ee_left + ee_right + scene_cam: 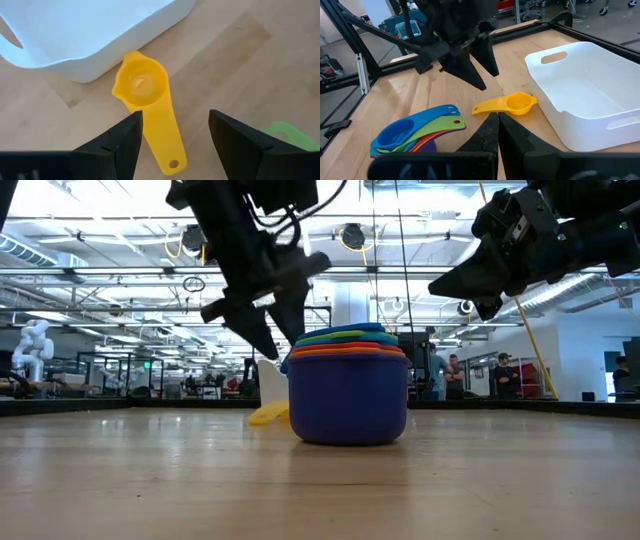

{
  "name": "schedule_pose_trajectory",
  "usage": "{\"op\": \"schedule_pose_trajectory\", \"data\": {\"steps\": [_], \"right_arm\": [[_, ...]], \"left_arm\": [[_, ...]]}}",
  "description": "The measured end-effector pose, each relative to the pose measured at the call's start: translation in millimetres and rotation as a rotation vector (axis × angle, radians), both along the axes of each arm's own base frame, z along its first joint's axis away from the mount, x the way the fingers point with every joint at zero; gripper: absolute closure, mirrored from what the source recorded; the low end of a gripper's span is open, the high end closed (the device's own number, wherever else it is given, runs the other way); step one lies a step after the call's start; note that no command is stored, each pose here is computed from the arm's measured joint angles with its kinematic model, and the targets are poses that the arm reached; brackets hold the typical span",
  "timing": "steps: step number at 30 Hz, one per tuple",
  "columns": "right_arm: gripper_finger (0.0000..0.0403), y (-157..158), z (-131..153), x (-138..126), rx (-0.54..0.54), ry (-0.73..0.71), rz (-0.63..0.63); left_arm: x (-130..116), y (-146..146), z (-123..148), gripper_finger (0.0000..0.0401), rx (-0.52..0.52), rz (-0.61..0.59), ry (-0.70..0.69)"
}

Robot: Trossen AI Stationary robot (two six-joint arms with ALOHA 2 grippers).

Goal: Nest measuring cups in basket
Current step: Stack the yellow measuring cup on top of the blue measuring cup

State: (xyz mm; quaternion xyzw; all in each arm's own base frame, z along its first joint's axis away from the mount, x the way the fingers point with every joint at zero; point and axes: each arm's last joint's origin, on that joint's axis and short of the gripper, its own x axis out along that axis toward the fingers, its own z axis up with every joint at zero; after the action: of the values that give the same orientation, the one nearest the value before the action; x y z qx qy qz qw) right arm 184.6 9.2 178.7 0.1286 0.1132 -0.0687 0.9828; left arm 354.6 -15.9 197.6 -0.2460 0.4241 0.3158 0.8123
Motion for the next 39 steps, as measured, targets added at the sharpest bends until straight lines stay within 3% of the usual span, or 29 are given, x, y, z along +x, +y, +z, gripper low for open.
{"op": "schedule_pose_trajectory", "data": {"steps": [7, 18, 29, 39], "right_arm": [[0.0403, 0.0, -0.3, -0.1, 0.001, 0.002, 0.001], [0.0403, 0.0, -2.4, -0.7, 0.0, 0.023, 0.002], [0.0403, -0.1, -1.7, -0.5, -0.012, 0.017, 0.004], [0.0403, 0.0, -2.0, -0.6, -0.007, 0.021, 0.003]], "left_arm": [[6.6, 5.2, -18.6, 0.0152, -0.036, -0.012, 0.046], [9.6, 10.5, -33.4, 0.0007, -0.045, 0.012, 0.086], [14.5, 7.4, -63.4, 0.0065, -0.087, -0.005, 0.163], [8.4, 12.7, -62.1, 0.0132, -0.076, -0.014, 0.227]]}}
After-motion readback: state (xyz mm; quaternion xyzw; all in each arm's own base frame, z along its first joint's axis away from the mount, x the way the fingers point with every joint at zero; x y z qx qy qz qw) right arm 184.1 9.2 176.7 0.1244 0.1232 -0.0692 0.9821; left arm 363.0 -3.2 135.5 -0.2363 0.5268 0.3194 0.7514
